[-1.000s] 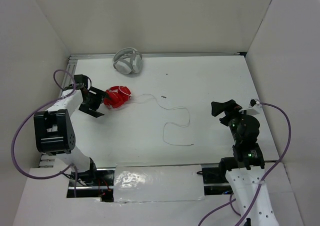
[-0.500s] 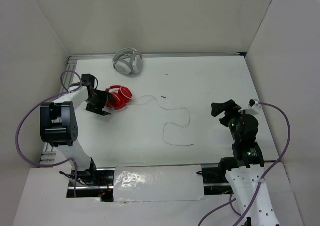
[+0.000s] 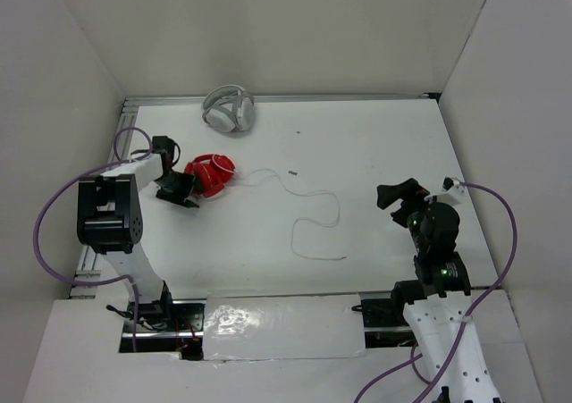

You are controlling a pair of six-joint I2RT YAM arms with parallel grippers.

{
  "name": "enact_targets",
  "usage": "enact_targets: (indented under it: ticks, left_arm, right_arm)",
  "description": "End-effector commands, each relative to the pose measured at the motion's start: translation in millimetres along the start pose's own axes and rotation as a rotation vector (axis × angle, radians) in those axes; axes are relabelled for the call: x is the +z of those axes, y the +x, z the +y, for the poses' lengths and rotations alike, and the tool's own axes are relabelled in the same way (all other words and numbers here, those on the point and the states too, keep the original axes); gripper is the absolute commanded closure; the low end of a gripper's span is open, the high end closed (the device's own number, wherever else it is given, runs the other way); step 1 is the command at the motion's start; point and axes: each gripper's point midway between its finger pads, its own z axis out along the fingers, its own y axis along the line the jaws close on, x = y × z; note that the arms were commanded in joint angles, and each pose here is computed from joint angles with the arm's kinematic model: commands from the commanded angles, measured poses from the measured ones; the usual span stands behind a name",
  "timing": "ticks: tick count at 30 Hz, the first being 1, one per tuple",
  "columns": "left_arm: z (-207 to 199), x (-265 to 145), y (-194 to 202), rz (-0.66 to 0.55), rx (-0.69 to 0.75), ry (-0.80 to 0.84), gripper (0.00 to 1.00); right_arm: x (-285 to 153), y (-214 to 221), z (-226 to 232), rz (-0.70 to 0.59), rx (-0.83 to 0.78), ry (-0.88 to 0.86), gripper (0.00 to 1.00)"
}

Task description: Wrap the headphones

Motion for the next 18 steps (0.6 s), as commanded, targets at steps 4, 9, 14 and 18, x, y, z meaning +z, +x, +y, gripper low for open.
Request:
enact_targets:
  ticks: [4, 9, 14, 18]
  left_arm:
    - [-5.8, 1.9, -6.4, -0.024, -0.006, -0.021, 0.55]
    - [-10.6, -3.2, -9.6, -0.039, 0.03, -0.006, 0.79]
    - [-27.0, -26.8, -13.5, -0.088, 0.148, 0.1, 1.0]
    - [-60.1, -64.1, -12.0, -0.182, 0.415, 0.297, 1.0]
  right_arm:
    - [-3.6, -4.9, 2.5, -0.011, -0.023, -0.006, 0.0]
    - [-8.5, -6.1, 3.9, -0.018, -0.02, -0.016, 0.0]
    - [-12.5, 5.0, 22.6, 0.049, -0.07, -0.13, 0.0]
    - [-23.5, 11.2, 50.2, 0.062, -0.139, -0.266, 0.0]
